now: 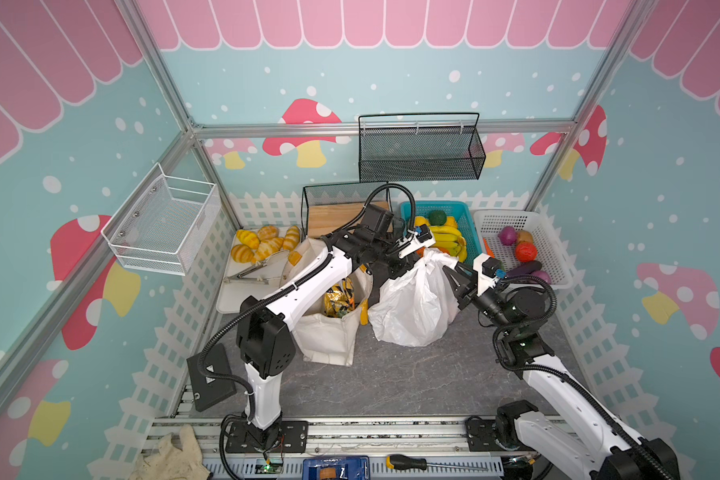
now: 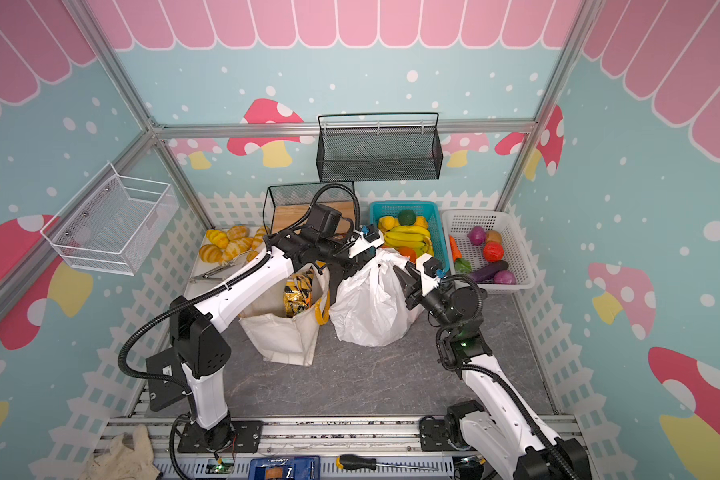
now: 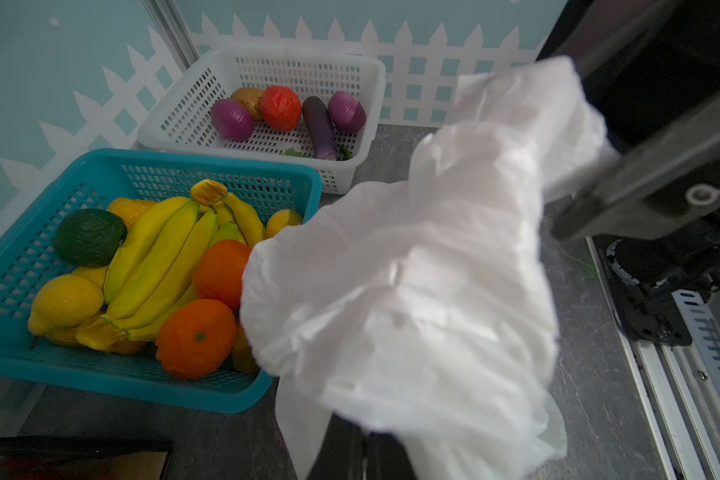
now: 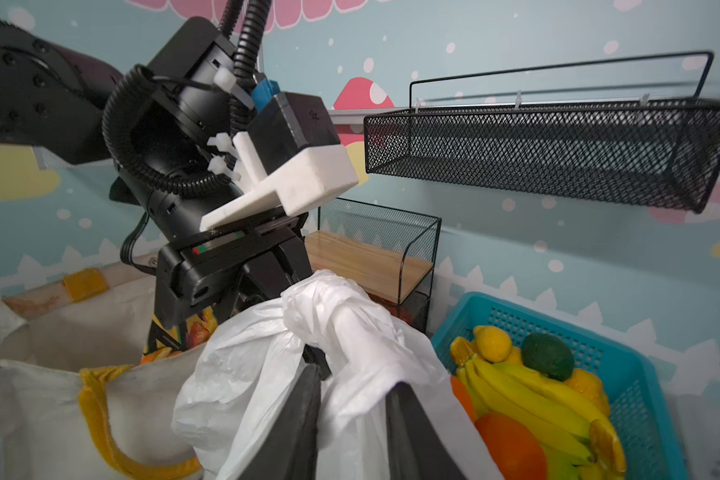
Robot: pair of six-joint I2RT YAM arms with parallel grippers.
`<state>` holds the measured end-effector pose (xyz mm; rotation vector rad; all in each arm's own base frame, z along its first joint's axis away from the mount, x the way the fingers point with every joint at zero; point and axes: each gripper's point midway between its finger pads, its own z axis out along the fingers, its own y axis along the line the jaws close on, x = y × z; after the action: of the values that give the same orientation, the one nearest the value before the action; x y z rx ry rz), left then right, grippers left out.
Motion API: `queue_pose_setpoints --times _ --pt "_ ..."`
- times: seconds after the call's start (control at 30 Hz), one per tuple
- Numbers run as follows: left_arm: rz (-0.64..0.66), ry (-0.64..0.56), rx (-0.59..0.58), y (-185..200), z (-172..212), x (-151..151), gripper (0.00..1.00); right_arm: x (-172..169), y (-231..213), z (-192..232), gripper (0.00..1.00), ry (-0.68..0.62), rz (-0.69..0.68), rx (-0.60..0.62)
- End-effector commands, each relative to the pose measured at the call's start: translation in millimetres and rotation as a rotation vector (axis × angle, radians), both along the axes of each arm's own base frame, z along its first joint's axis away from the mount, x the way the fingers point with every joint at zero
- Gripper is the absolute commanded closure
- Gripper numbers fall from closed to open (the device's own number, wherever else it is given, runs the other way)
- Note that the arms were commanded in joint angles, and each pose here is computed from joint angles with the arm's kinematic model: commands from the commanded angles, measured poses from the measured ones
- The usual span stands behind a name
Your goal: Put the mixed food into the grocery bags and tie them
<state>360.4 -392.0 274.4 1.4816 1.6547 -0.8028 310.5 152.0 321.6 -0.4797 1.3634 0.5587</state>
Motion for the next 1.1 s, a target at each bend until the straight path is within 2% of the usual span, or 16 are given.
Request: queue_pose_setpoints --times 0.0,0.07,0.13,0.33,0.57,0.73,1.07 --pt "-0.008 -0.058 -0.016 3.3 18.1 -5.1 1.0 1.7 -5.6 20.1 0.86 0.022 -0.014 0.128" --pt "-0.004 -0.064 -0.013 4.6 19.0 -5.2 1.0 2.8 -12.6 19.9 1.0 0.033 -0.052 0.152" --pt "0.008 -0.08 -0.007 8.1 22.6 -5.5 1.0 5.4 -20.1 15.0 1.0 0.062 -0.105 0.146" --pt "0.02 -0.114 -0.02 21.7 42.4 -14.2 1.0 16.2 -53.2 -33.9 1.0 0.172 -0.338 -0.026" --pt "0.016 -0.115 -0.015 21.9 42.8 -14.4 1.0 16.3 -58.3 -38.7 1.0 0.154 -0.371 -0.085" --pt "-0.035 -0.091 -0.016 22.3 37.8 -25.1 1.0 24.9 -81.3 -48.3 1.0 0.184 -0.513 -0.137" --pt "-0.122 -0.064 0.014 25.3 9.1 -39.9 1.0 47.6 -109.3 -71.5 1.0 0.28 -0.701 -0.272"
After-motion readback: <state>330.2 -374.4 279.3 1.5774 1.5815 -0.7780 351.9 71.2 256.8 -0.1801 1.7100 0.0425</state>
